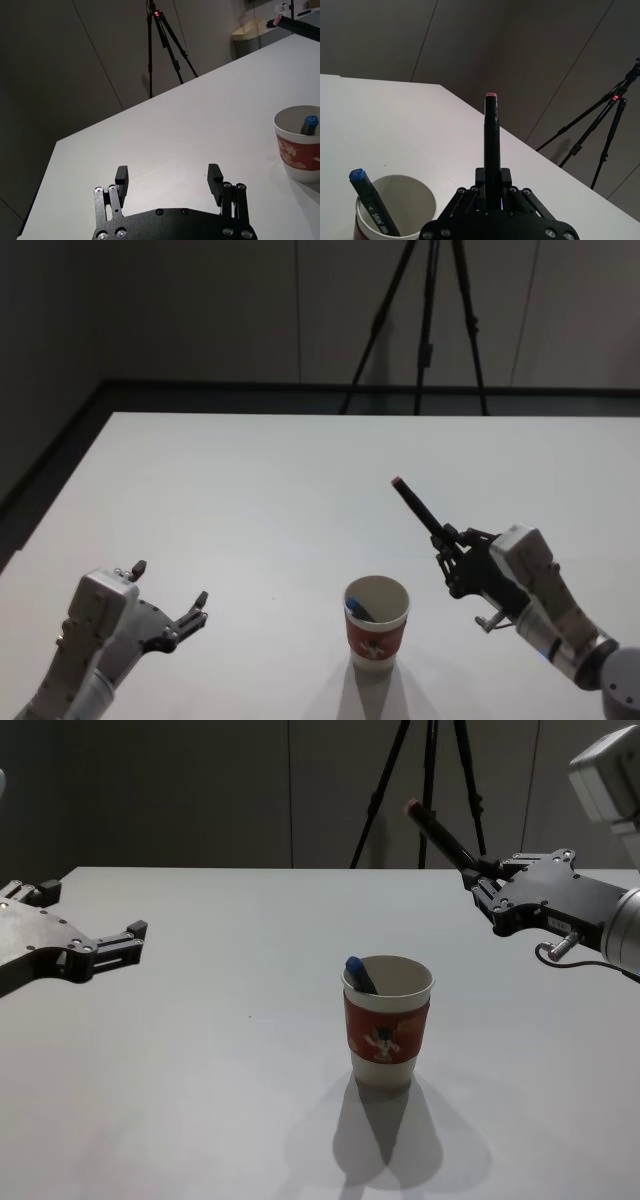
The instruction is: Place the pen into the pen holder.
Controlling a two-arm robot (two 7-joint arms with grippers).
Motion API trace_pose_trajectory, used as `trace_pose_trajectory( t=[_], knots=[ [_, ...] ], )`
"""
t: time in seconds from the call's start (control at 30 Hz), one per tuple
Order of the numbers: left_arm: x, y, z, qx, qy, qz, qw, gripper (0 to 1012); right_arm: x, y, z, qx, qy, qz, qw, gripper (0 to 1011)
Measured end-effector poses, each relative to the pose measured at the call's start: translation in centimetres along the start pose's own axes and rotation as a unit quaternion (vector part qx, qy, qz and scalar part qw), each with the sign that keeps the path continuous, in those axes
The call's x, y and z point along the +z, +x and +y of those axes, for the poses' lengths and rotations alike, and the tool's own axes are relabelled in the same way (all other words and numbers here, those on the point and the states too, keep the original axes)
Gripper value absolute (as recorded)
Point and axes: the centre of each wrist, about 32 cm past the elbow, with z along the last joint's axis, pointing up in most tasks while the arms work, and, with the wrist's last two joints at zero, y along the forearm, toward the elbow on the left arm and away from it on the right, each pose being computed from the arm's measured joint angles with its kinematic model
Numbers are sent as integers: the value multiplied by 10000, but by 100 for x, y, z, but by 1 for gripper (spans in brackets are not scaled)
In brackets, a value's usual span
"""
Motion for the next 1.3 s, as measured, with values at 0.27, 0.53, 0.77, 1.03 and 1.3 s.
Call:
trace_pose_trajectory(
  t=[0.27,0.53,0.77,1.03,1.3],
  knots=[
    [0,0,0,0,0,0,10000,1001,-49,-18,31,107,154,39,9998,174],
    [0,0,0,0,0,0,10000,1001,-103,-39,56,224,318,30,9992,174],
    [0,0,0,0,0,0,10000,1002,-134,-53,71,302,474,24,9984,174],
    [0,0,0,0,0,0,10000,1001,-150,-64,87,356,554,28,9978,174],
    [0,0,0,0,0,0,10000,1002,-149,-85,117,410,617,43,9972,174]
  ],
)
